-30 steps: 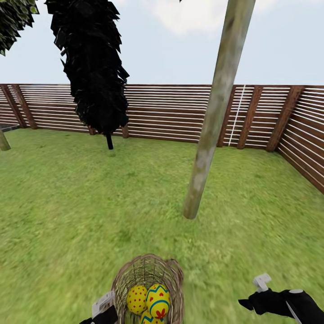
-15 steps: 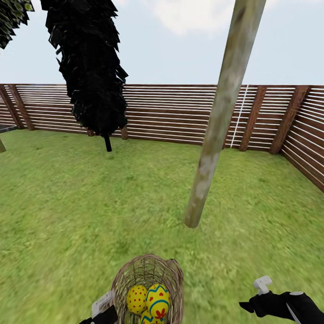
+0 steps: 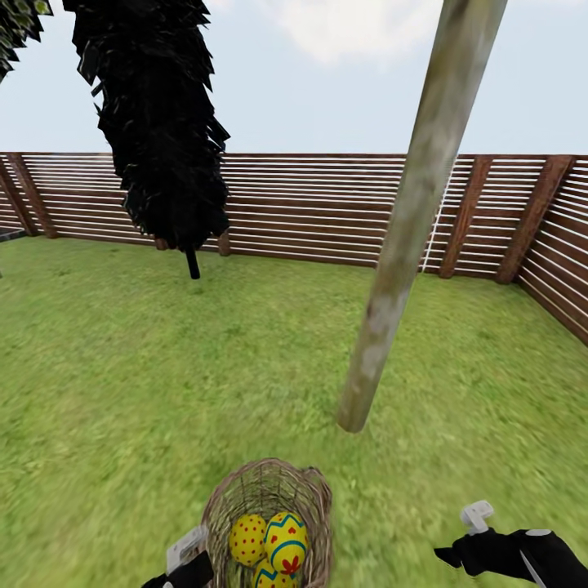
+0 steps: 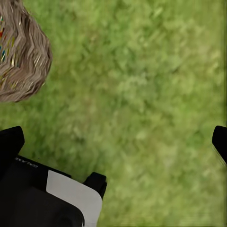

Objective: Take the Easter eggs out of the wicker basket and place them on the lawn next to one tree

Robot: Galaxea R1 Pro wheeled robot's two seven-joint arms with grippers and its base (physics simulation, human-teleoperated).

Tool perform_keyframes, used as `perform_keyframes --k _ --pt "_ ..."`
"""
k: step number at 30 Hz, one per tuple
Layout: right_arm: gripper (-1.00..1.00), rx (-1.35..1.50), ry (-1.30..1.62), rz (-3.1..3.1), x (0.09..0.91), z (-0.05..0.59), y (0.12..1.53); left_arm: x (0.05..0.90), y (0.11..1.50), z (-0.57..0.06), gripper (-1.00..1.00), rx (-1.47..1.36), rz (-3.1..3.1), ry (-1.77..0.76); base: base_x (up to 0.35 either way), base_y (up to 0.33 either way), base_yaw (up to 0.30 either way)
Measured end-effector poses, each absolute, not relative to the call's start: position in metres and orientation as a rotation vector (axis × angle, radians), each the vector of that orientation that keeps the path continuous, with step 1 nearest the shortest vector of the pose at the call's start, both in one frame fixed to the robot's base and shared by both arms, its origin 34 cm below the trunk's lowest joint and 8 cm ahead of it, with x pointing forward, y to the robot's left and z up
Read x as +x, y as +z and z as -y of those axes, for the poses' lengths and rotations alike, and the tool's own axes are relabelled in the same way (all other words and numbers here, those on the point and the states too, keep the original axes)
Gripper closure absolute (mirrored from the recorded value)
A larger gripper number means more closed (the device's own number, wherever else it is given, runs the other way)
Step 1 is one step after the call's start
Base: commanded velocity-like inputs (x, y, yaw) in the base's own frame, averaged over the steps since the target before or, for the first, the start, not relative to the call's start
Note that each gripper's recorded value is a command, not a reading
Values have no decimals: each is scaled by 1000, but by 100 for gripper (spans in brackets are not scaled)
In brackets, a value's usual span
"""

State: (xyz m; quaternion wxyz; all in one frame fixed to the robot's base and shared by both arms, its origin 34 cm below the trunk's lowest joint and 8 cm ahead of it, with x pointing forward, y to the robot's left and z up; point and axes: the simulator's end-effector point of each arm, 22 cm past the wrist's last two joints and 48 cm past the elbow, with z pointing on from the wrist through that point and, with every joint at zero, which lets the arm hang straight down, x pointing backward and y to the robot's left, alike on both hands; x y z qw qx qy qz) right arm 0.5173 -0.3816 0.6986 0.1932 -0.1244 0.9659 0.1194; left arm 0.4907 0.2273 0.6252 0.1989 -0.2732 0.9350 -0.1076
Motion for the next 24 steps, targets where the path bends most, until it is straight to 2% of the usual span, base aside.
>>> perform_keyframes --k 4,18,24 --pt "-100 -353 332 -2709 518 382 699 490 625 -227 100 -765 -2616 -300 340 0 -30" --pt "-100 -353 333 -2670 526 383 707 492 628 -227 100 -760 -2609 -304 340 0 -247" --pt "-100 -354 330 -2667 527 383 708 492 628 -227 100 -760 -2609 -304 340 0 -35"
